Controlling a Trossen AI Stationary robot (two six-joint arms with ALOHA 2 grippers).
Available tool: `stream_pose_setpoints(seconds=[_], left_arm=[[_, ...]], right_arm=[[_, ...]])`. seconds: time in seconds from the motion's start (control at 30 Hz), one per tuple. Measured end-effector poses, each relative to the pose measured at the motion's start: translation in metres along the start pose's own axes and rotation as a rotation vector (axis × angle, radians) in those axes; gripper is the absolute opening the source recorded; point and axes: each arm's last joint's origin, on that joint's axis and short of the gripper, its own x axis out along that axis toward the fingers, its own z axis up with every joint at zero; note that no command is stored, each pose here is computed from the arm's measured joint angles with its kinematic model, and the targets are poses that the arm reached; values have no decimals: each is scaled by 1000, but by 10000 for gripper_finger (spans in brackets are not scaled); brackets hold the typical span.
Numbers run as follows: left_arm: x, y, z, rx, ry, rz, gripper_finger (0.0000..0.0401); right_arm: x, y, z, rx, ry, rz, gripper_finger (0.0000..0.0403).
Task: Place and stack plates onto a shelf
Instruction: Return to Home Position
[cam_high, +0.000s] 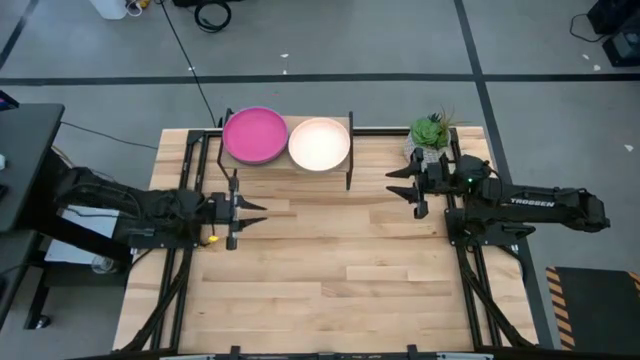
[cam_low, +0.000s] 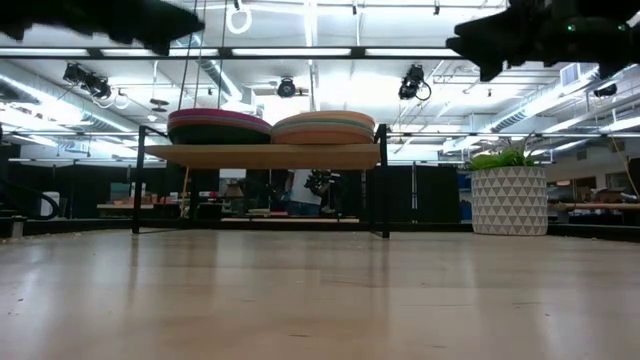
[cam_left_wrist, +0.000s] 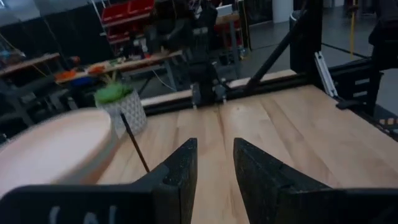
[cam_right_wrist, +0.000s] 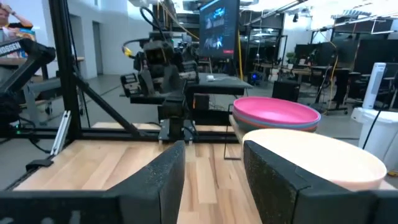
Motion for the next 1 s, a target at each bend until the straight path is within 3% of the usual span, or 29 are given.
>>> stream_pose_setpoints(seconds=[0.23, 0.67, 1.0], left_arm=[[-7, 10, -36, -65, 5, 72, 111], [-38, 14, -60, -94, -98, 155, 111], [-42, 14, -67, -98, -80, 202, 111]], right_arm=[[-11, 3, -11, 26, -13, -1, 170], [-32, 8, -11, 83, 1, -39, 170], [-37, 9, -45, 90, -21, -118, 170]])
